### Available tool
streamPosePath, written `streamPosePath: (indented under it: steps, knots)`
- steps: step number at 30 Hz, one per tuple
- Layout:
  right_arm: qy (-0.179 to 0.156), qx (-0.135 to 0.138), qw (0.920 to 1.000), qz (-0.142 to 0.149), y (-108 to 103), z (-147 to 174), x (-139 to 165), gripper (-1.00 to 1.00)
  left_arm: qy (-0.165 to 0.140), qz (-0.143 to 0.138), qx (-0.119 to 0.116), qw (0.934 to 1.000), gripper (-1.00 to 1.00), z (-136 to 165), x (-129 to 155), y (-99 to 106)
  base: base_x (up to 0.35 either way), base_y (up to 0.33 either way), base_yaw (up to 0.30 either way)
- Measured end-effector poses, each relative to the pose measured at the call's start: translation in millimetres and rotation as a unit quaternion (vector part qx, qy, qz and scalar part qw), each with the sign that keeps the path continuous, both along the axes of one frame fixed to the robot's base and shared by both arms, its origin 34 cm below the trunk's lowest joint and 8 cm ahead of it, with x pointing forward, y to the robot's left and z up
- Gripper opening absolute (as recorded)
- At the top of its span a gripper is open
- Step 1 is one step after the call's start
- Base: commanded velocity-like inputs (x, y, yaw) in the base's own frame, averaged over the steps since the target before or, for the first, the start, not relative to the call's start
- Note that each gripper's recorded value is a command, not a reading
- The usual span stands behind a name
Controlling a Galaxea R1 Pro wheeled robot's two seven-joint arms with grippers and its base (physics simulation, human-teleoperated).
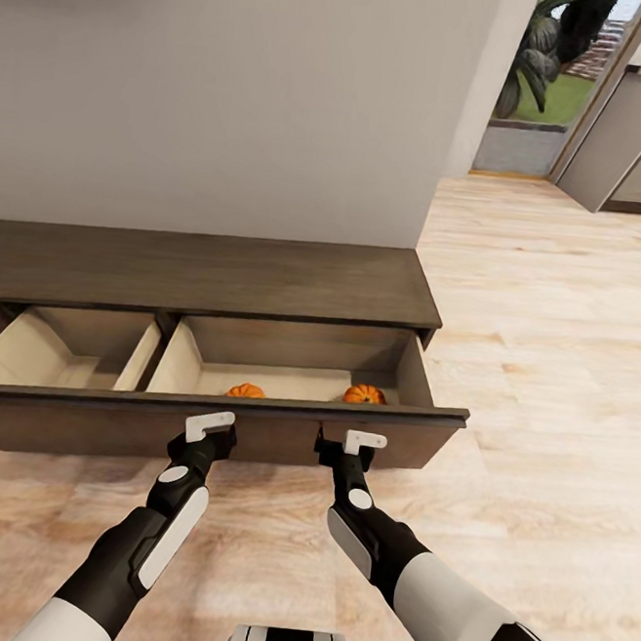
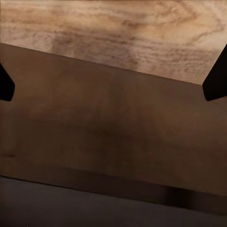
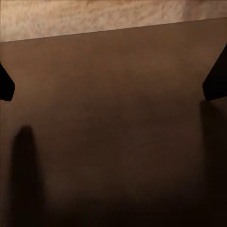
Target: Place each of the two pumpkins and all three candles from the living room inside a cabinet in the living room (use any cabinet), then make sure every cabinet is closed, and position the cauldron so it is next to a table in the living room.
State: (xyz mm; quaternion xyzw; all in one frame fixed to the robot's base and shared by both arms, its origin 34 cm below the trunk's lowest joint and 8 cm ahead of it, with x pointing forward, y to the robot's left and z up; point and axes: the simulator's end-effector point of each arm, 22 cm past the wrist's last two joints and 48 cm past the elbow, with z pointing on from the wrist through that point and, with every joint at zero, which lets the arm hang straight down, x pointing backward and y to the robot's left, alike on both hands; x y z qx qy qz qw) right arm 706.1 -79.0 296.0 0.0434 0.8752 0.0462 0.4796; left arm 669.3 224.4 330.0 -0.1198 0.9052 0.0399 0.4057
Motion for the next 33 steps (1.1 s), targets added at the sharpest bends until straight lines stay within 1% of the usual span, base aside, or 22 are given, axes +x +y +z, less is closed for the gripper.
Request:
streamPosePath:
  steps: [5, 8, 27, 33]
  knots:
    - [0.0, 0.0, 1.0, 0.0, 0.1, -0.1, 0.0, 1.0, 0.0, 0.0, 0.0, 1.0, 1.0, -0.1, 0.1, 0.6, 0.018, 0.0, 0.0]
    - [0.0, 0.0, 1.0, 0.0, 0.4, 0.1, -0.1, 1.0, 0.0, 0.0, 0.0, 1.0, 1.0, 0.1, 0.0, 0.6, 0.146, 0.0, 0.0]
    - [0.001, 0.001, 1.0, 0.001, 0.8, 0.1, -0.4, 1.0, 0.0, 0.0, 0.0, 1.0, 1.0, 0.3, 0.0, -0.2, 0.317, 0.0, 0.0]
    - [0.0, 0.0, 1.0, -0.001, -0.3, 0.0, 0.0, 1.0, -0.001, 0.0, 0.0, 1.0, 1.0, 0.2, 0.2, 0.5, 0.177, 0.0, 0.0]
